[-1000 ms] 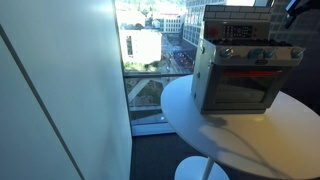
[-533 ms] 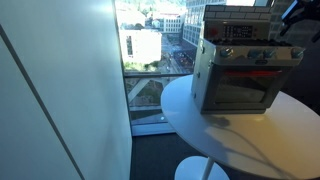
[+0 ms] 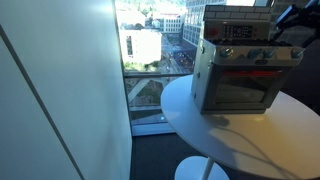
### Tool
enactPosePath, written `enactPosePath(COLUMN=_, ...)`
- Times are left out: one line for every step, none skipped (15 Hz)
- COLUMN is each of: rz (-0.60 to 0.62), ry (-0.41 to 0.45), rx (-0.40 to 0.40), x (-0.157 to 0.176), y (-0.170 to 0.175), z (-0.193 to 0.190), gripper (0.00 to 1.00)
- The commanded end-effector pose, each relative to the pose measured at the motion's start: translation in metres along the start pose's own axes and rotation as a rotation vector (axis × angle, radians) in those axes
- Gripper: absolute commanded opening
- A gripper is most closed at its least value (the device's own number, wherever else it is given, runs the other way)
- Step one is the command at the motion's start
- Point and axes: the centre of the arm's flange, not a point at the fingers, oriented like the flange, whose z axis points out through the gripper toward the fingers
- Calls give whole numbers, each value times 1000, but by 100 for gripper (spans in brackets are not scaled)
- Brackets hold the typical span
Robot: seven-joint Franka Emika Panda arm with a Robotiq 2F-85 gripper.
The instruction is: Turn the third knob to the right
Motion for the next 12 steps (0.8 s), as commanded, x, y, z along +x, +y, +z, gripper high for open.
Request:
enactPosePath(rz=14, ry=33, rx=47, x=-5, y=-5, z=3, gripper=100)
enactPosePath(rz=12, ry=40, rx=57, x=-6, y=-7, z=5, gripper=100)
enactPosePath(rz=10, ry=46, rx=68, x=-7, y=-9, z=6, gripper=100)
enactPosePath(rz=8, ry=51, rx=76, x=-7, y=-10, z=8, gripper=100)
enactPosePath(rz=9, ry=57, rx=84, x=-8, y=-11, z=11, gripper=100)
enactPosePath(rz=9, ry=62, rx=91, x=-8, y=-12, z=14, gripper=100)
enactPosePath(rz=9, ry=65, rx=97, x=-8, y=-13, z=16, gripper=100)
enactPosePath(rz=9, ry=67, rx=101, x=-7, y=-13, z=19, gripper=100)
enactPosePath(rz=11, ry=68, rx=104, x=-7, y=-14, z=22, gripper=100)
enactPosePath(rz=13, ry=70, rx=107, x=-6, y=-14, z=23, gripper=100)
enactPosePath(rz=16, ry=71, rx=110, x=-6, y=-14, z=25, gripper=100)
enactPosePath(rz=21, ry=72, rx=111, x=-5, y=-14, z=26, gripper=100)
